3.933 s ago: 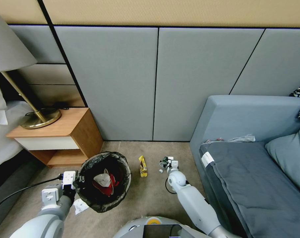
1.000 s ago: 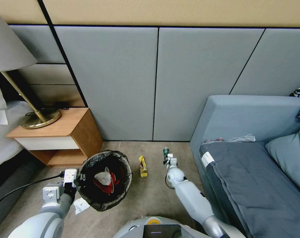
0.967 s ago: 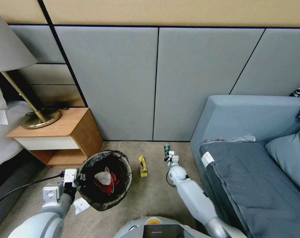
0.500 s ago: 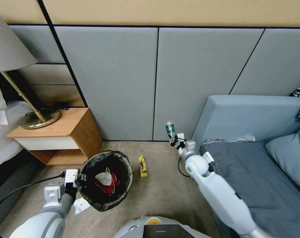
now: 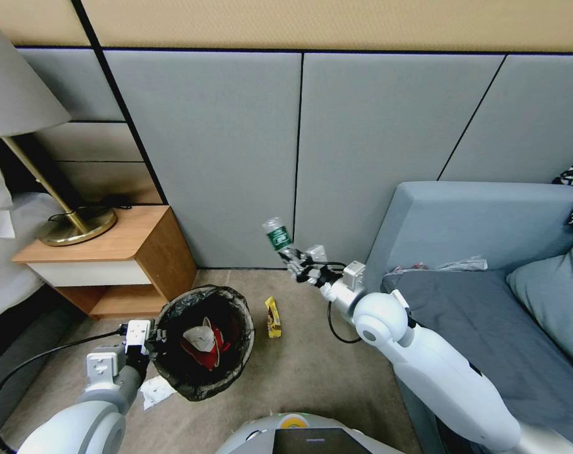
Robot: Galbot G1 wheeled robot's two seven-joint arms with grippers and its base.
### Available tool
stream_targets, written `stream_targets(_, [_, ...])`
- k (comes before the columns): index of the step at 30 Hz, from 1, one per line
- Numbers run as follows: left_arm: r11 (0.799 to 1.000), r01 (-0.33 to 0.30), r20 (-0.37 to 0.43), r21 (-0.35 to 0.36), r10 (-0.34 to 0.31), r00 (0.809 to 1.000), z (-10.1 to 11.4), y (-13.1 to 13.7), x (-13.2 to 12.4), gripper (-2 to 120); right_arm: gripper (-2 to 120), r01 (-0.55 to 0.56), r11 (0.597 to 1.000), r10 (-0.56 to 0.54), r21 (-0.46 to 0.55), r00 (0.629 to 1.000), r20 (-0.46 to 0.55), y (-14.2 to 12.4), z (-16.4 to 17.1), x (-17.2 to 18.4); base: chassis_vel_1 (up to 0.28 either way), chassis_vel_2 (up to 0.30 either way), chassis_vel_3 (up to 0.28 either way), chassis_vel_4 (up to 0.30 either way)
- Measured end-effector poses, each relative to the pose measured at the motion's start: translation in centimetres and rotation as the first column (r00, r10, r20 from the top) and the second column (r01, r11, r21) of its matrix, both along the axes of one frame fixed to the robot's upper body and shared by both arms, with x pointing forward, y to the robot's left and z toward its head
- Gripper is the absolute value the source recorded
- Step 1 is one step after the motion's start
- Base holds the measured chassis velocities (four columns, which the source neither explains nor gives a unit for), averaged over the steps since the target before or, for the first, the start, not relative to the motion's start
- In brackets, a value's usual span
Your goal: Pick up the trash bin, then pick up the garbage from the floor and place it into the trash bin.
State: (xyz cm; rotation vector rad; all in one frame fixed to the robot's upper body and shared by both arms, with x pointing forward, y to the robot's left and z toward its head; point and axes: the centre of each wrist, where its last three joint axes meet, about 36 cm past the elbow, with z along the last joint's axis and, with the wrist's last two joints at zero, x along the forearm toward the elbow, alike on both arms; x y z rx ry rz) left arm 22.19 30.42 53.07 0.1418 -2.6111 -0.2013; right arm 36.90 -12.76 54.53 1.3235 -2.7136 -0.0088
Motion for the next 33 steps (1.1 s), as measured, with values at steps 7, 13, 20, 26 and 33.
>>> stream_targets(7, [1.000, 0.004, -0.004, 0.003, -0.004, 1.000, 0.0, 0.0, 0.0, 1, 22, -0.120, 0.993, 0.120, 0.001, 0.993, -0.011, 2.9, -0.1, -1.3, 0.000, 0.000, 0.000, 0.000])
stream_targets(13, [1.000, 0.007, -0.005, 0.006, -0.007, 1.000, 0.0, 0.0, 0.0, 1, 22, -0.178, 0.984, 0.178, -0.003, 0.984, -0.028, 4.2, -0.1, -2.1, 0.000, 0.000, 0.000, 0.000])
stream_targets(20, [1.000, 0.008, -0.004, 0.006, -0.008, 1.000, 0.0, 0.0, 0.0, 1, 22, -0.212, 0.977, 0.210, -0.014, 0.975, -0.075, 5.1, -0.9, -3.5, 0.000, 0.000, 0.000, 0.000])
stream_targets(26, [1.000, 0.010, -0.001, 0.007, -0.010, 1.000, 0.1, 0.0, 0.1, 1, 22, -0.204, 0.978, 0.199, -0.046, 0.976, -0.092, 5.5, -2.1, -4.1, 0.000, 0.000, 0.000, 0.000])
stream_targets(33, [1.000, 0.011, 0.005, 0.006, -0.011, 1.000, 0.2, 0.0, 0.2, 1, 36, -0.191, 0.980, 0.184, -0.064, 0.978, -0.094, 5.9, -2.1, -4.3, 0.000, 0.000, 0.000, 0.000])
